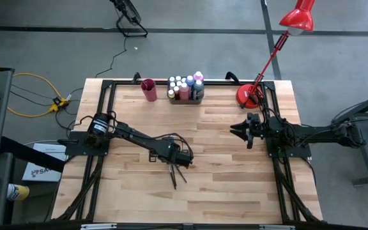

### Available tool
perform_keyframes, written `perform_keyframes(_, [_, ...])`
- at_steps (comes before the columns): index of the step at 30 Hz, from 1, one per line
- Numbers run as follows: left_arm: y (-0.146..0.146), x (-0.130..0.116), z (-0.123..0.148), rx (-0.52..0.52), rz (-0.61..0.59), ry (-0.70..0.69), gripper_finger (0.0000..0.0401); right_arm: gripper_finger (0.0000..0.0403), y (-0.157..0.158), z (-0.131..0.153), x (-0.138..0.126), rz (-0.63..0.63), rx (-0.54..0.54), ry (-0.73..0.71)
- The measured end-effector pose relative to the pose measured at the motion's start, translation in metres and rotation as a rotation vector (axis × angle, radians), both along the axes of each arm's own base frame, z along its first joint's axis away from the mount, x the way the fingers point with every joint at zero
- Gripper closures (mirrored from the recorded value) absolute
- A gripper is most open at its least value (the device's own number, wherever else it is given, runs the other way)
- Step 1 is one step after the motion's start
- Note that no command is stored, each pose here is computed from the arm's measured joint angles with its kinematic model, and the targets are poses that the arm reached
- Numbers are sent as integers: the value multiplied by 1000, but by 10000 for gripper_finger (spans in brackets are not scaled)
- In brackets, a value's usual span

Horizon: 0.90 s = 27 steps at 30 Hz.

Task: Pick & Place Paint Supplies
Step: Put the black paint brush into the pink cup

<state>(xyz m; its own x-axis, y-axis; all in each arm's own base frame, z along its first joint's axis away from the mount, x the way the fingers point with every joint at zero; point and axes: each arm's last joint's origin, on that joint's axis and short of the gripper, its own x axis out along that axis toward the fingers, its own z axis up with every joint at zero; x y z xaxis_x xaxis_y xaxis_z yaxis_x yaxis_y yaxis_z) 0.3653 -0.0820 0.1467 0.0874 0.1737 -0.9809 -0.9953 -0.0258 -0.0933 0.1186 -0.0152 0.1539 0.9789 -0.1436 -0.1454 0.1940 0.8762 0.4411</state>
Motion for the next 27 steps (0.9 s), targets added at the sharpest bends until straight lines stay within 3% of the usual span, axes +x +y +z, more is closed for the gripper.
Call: perform_keyframes(27, [16, -3, -1, 28, -50, 80, 372, 280, 0, 0, 0, 0, 0, 1])
